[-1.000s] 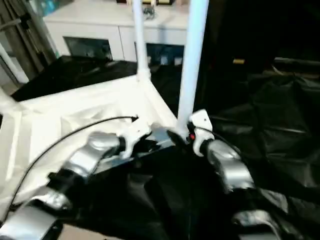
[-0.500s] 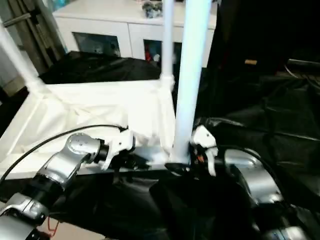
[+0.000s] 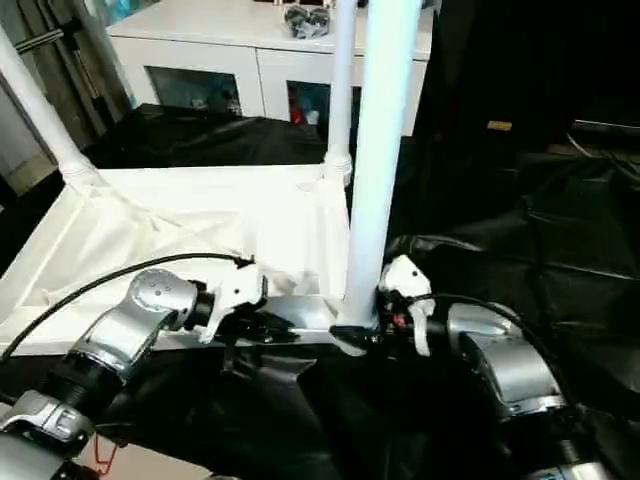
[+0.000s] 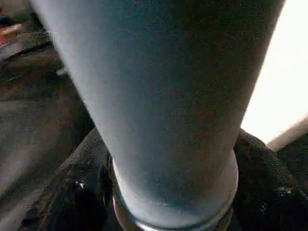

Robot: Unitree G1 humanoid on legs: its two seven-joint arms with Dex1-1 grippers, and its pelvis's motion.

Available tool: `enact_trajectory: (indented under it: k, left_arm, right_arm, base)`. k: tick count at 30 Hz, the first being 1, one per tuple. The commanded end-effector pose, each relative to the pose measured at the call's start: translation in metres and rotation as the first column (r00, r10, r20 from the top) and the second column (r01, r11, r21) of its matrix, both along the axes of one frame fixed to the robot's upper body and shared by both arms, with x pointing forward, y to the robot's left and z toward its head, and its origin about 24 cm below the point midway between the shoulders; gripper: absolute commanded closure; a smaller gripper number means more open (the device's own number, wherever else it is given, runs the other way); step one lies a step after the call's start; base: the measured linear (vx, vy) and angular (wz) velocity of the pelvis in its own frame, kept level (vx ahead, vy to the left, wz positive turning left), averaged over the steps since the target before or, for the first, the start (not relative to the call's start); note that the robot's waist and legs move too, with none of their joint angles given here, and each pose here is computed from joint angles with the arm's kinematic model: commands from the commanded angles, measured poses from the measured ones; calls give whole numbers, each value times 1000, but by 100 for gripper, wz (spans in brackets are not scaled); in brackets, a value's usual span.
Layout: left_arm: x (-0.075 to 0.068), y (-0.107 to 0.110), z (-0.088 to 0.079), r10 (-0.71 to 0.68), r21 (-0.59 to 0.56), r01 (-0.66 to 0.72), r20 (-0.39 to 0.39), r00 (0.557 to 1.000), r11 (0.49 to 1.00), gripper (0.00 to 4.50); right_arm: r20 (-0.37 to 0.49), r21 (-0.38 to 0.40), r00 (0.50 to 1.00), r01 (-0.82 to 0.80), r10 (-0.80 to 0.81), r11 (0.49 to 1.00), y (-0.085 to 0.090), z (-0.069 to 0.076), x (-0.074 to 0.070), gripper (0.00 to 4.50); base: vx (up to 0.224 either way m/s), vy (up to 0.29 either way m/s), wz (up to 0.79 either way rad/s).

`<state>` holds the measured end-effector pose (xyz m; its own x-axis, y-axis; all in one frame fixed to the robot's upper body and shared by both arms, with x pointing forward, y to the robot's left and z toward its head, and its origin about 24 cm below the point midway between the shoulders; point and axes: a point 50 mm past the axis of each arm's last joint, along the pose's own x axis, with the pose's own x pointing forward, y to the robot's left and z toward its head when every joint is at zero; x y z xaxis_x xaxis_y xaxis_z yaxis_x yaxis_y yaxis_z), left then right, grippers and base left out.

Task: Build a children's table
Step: Rotate leg to tighten

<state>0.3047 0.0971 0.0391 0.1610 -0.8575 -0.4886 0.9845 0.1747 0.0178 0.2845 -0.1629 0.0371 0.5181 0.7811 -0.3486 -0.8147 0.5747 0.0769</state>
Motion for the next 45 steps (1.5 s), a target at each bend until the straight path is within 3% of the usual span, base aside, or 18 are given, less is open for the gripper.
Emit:
enact_trajectory:
  k: [1,4,5,8,9,14,19,27,31,34,45]
  left_arm:
    - [5,-18,2,52,-19,-51,20,998,998,450]
    - [17,-36,4,195,-34,-193,39,980,981,450]
    - [21,-48,5,252,-42,-251,46,967,967,450]
    - [20,-65,5,264,-37,-262,62,962,964,450]
    - [20,-67,4,256,-36,-254,65,965,967,450]
    - [11,-74,1,184,-32,-183,48,982,983,450]
    - [8,-63,0,127,-26,-126,35,991,992,450]
    - [-1,-41,1,-25,-50,25,-10,1000,998,450]
    - [-7,-22,2,-123,-45,121,-29,992,992,450]
    - [-9,-17,2,-140,-38,139,-36,989,990,450]
    - [-22,-1,2,-252,-34,250,-87,964,968,450]
  right_arm:
    - [-22,-56,997,74,-76,996,12,-16,3,167]
    - [-29,-57,947,319,-321,946,21,-28,19,168]
    - [-45,-48,906,420,-422,906,28,-31,25,169]
    - [-46,-43,865,499,-500,866,40,-34,31,169]
    - [-46,-35,868,493,-494,870,42,-34,32,135]
    - [-32,39,920,391,-390,920,54,-24,33,74]
    - [54,20,968,243,-244,970,46,-14,31,27]
    - [127,-14,992,12,-11,1000,21,1,19,27]
    - [75,-27,985,-156,158,987,3,8,4,27]
    - [52,-29,978,-199,200,980,-1,8,-1,27]
    - [-35,27,954,-297,298,955,-5,9,-18,107]
  base:
    - [0,0,0]
    - [0,0,0]
    - [0,0,0]
    - [0,0,0]
    - [0,0,0]
    - [0,0,0]
    - [0,0,0]
    - [22,-4,1]
    - [0,0,0]
    - [0,0,0]
    - [0,0,0]
